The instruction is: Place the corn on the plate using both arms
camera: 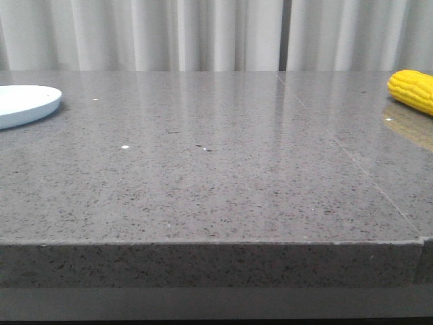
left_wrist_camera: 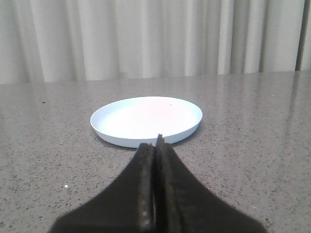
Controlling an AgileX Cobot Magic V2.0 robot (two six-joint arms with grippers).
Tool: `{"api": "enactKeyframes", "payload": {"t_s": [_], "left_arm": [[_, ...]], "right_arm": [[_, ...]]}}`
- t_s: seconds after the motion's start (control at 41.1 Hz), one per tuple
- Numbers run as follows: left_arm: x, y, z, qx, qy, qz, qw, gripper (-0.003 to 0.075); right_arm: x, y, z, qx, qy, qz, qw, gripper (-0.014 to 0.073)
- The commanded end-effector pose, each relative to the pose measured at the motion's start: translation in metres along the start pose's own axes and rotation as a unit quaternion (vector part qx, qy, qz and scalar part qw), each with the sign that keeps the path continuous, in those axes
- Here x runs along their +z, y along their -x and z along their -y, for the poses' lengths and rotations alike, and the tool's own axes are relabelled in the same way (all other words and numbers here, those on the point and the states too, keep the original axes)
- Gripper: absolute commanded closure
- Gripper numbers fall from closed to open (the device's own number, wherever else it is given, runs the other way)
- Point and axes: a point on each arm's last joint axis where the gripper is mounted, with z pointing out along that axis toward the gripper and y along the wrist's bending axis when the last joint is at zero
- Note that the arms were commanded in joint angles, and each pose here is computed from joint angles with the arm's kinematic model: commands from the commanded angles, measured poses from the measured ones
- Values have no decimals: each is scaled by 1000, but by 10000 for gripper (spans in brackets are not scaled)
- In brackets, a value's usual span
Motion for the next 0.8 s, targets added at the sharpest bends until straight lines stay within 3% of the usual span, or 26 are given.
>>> {"api": "enactKeyframes", "payload": {"t_s": [0.0, 0.487, 0.657, 0.779], "left_arm": [[-1, 2, 0, -9, 5, 41, 999, 741], [-1, 3, -1, -8, 5, 52, 999, 741], [-4, 25, -2, -9, 8, 113, 994, 741], [-13, 61, -4, -9, 10, 151, 988, 741]], "right_arm": [[-2, 15, -1, -6, 0, 57, 998, 682], [-2, 17, -1, -7, 0, 67, 998, 682], [-4, 34, -2, -8, 2, 89, 996, 682], [-10, 67, -6, -8, 7, 92, 996, 682]]}}
